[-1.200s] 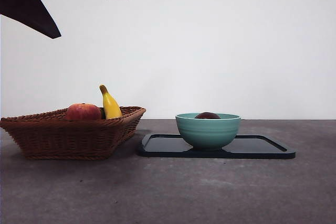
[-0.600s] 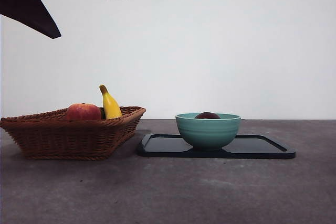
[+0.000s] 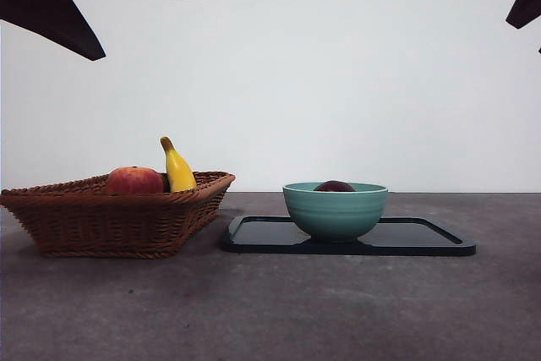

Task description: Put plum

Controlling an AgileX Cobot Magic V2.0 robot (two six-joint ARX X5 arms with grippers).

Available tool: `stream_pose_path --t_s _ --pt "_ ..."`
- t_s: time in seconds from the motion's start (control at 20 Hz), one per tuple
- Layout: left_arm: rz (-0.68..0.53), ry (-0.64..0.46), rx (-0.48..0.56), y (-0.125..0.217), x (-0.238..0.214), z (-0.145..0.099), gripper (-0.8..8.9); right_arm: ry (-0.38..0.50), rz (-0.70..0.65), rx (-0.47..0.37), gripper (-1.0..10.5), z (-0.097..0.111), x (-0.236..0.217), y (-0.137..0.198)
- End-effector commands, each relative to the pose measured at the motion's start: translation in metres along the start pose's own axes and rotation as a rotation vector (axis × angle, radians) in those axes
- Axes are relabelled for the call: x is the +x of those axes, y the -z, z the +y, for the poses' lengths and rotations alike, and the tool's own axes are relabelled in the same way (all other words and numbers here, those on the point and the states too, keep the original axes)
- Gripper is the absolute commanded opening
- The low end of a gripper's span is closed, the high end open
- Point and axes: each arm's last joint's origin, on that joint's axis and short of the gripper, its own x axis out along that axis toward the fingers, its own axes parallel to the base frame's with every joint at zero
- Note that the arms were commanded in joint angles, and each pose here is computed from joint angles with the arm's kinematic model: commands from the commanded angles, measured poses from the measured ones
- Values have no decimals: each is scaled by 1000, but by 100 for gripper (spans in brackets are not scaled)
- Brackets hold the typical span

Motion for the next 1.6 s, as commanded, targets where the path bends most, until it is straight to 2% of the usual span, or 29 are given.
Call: stream_pose_path --t_s 0.05,0.2,0.4,0.6,0.7,0.95,1.15,1.35,1.6 --pt "-15 6 25 -4 0 -1 404 -7 -12 -13 238 1 -1 -3" --pt "-70 24 0 -10 0 -2 404 -8 -12 -13 238 1 -1 -3" --pt "-247 24 21 -32 2 -9 405 -7 -12 -13 238 1 -1 -3" --pt "-392 -79 39 -62 8 -15 405 -8 -9 -12 239 1 -1 -2" --pt "-389 -125 11 -79 15 -11 405 -8 -9 -12 238 1 -1 -2" --pt "-347 -119 5 -130 48 2 405 -8 -8 -10 238 1 -1 -2" --pt "-328 -160 1 -164 80 15 405 -8 -1 -2 238 1 -1 -2" --pt "-296 -199 -14 -184 113 32 405 -7 5 0 238 1 -1 -1" --pt "-221 -224 -38 -184 160 55 405 -3 30 8 239 1 -1 2"
